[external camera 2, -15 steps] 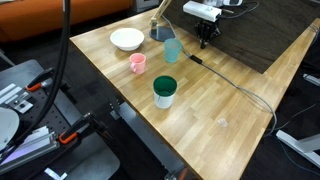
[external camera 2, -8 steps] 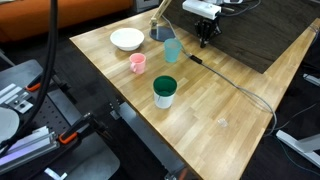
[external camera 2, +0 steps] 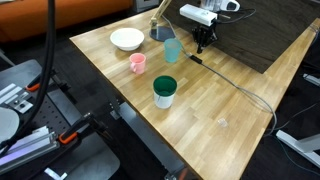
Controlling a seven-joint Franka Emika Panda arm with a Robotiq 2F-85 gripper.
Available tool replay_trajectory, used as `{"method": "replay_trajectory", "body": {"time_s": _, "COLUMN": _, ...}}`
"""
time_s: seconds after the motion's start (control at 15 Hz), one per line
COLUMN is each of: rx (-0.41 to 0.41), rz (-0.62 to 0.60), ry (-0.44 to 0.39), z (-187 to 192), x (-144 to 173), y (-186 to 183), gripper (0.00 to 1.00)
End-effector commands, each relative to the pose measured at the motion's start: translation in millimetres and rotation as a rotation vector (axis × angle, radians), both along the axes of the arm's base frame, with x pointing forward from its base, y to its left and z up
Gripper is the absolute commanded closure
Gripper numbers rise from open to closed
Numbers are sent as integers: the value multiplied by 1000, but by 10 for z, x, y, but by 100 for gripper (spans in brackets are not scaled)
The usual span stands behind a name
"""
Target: Turn on the desk lamp
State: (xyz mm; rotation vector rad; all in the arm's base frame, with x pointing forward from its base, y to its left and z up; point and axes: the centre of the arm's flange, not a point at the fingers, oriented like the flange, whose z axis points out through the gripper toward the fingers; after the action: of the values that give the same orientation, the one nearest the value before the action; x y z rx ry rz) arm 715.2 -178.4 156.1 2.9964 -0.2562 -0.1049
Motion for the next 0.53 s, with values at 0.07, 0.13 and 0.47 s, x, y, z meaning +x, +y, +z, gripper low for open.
{"method": "replay_trajectory", "body": {"time_s": 0.07, "rx": 17, "rz": 3, "ry": 1, "z": -26, "x": -138, "y": 64, "gripper": 100}}
{"method": "replay_trajectory", "body": {"time_s": 0.13, "rx": 19, "rz": 6, "ry": 8, "z": -56, "x": -143, "y": 85, "gripper": 100}}
{"method": "replay_trajectory", "body": {"time_s": 0.47, "rx": 32, "rz": 8, "ry": 37, "z": -211, "x": -159, "y": 149, "gripper": 100}}
